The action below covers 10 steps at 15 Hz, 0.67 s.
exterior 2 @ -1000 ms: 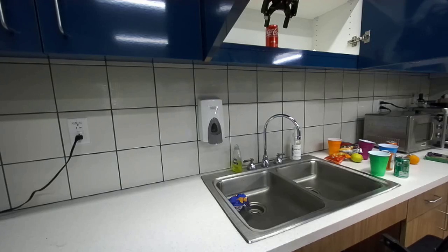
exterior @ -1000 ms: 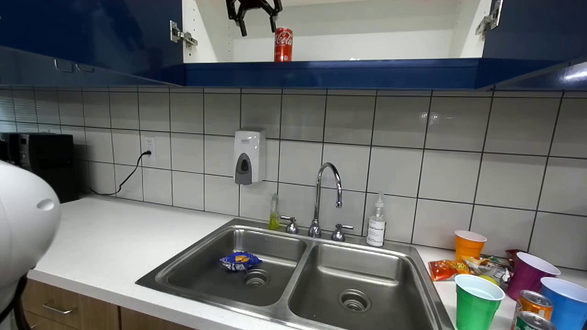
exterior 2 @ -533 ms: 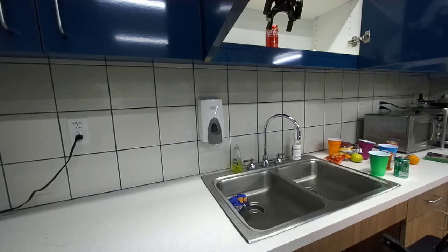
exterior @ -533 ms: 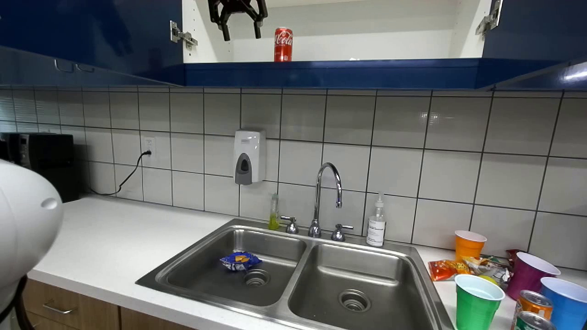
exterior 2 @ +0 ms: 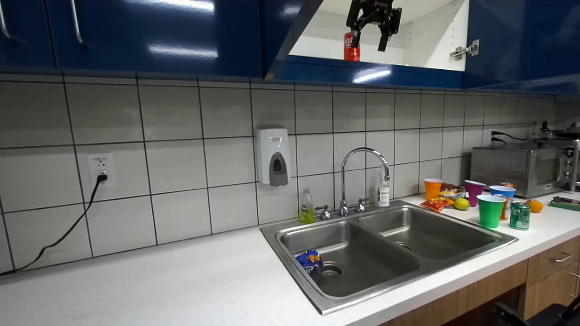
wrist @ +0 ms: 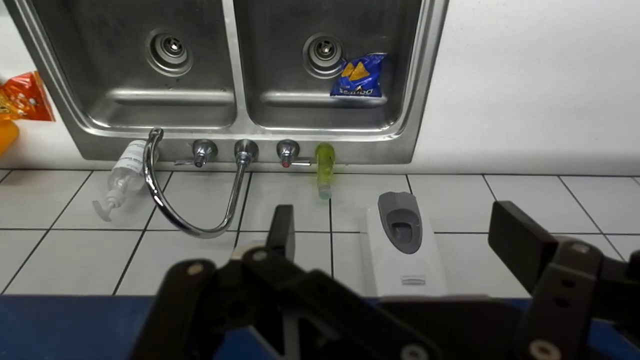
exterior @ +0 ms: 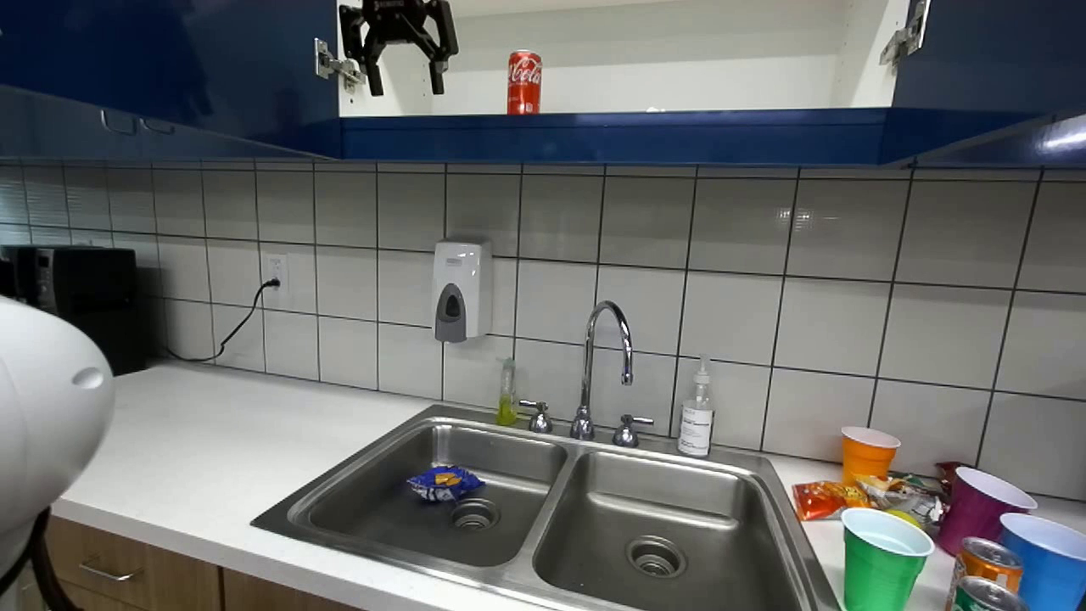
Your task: Put the red can in the open upper cabinet.
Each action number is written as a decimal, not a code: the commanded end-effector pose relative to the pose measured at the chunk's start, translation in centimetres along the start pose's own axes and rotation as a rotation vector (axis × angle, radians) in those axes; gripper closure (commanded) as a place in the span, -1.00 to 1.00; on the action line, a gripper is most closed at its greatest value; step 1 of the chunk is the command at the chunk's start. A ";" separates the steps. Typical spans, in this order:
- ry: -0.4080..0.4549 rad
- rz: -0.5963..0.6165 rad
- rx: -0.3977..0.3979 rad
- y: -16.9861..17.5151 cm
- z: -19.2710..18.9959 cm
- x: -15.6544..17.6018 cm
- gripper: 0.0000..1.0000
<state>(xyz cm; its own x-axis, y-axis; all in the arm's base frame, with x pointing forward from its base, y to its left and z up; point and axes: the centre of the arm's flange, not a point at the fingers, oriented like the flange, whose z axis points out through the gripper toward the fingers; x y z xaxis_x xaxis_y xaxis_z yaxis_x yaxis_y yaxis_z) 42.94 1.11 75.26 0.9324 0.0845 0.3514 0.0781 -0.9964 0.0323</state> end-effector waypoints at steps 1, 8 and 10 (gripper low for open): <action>-0.002 0.029 0.034 -0.9 2.0 -3.6 -1.00; -0.058 0.034 0.053 -2.1 6.4 -7.0 -1.00; -0.076 0.033 0.063 -2.3 7.7 -7.9 -1.00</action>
<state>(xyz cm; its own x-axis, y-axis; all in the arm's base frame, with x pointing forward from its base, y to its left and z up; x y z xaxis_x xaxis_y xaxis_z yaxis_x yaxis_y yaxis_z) 39.89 2.44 67.43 0.9588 0.0808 0.2725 0.0905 -0.9956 -0.0229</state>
